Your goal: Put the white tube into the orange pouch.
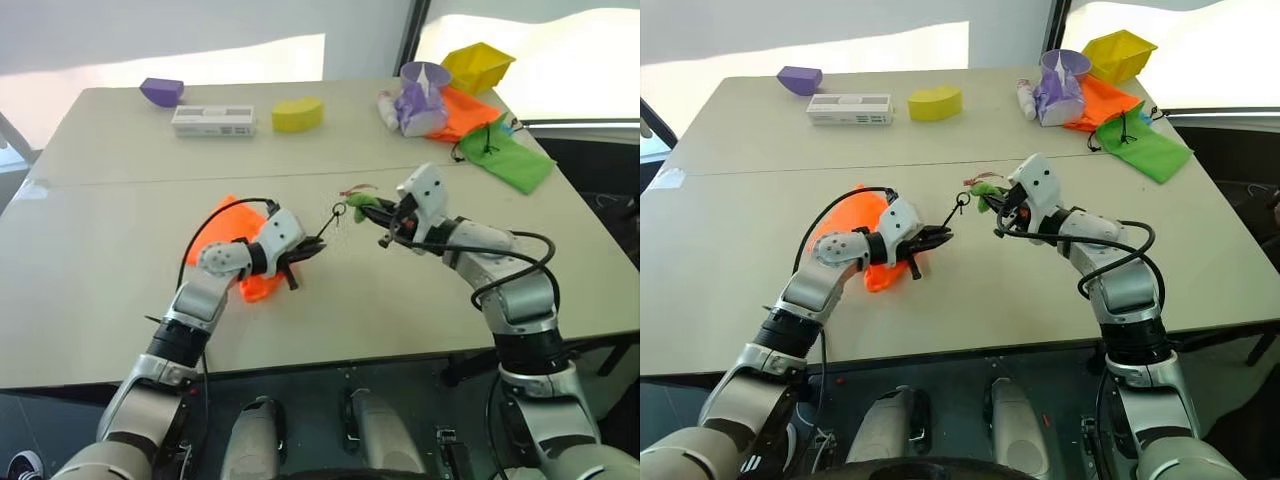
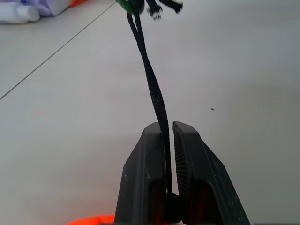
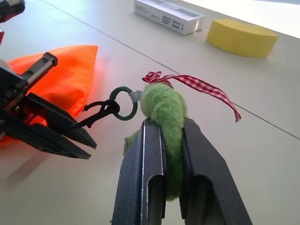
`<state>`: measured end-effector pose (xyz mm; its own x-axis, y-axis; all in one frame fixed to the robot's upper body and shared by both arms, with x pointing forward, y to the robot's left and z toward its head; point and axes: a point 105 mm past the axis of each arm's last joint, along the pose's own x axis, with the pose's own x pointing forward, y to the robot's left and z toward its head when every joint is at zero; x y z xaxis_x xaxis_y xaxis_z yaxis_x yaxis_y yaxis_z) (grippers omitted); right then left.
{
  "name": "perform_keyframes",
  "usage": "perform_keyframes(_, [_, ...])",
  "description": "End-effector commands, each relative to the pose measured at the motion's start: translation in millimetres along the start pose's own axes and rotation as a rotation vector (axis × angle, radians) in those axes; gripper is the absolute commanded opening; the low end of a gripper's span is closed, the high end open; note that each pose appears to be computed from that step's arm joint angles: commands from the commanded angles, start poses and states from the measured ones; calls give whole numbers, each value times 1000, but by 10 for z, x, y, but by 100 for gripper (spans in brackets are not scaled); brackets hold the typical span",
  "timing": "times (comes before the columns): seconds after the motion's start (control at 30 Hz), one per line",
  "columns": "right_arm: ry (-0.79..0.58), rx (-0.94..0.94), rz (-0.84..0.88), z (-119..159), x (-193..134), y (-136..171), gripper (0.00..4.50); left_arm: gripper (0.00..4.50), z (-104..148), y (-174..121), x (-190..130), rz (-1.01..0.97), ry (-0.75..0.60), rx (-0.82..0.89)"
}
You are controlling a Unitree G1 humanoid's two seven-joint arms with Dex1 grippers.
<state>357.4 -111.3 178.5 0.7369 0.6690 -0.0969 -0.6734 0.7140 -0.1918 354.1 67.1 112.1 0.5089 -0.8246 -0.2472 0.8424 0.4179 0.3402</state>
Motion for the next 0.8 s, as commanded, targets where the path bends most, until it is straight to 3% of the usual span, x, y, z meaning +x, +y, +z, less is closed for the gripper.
perform_keyframes(0.03, [-57, -29, -67, 189, -80, -172, 0, 4, 13, -13, -75, -24, 39, 30])
perform_keyframes(0.27, [-10, -42, -228, 75, -216, -543, 0, 4, -91, -64, -382, -139, 205, 46])
perform_keyframes(0.57, [98, -77, -533, -151, -506, -1188, 0, 4, -208, -83, -841, -205, 297, 62])
perform_keyframes(0.67, [134, -100, -552, -217, -531, -1241, 0, 4, -214, -121, -868, -214, 289, 77])
perform_keyframes(0.8, [135, -105, -460, -262, -422, -1077, 0, 4, -193, -114, -819, -188, 259, 60])
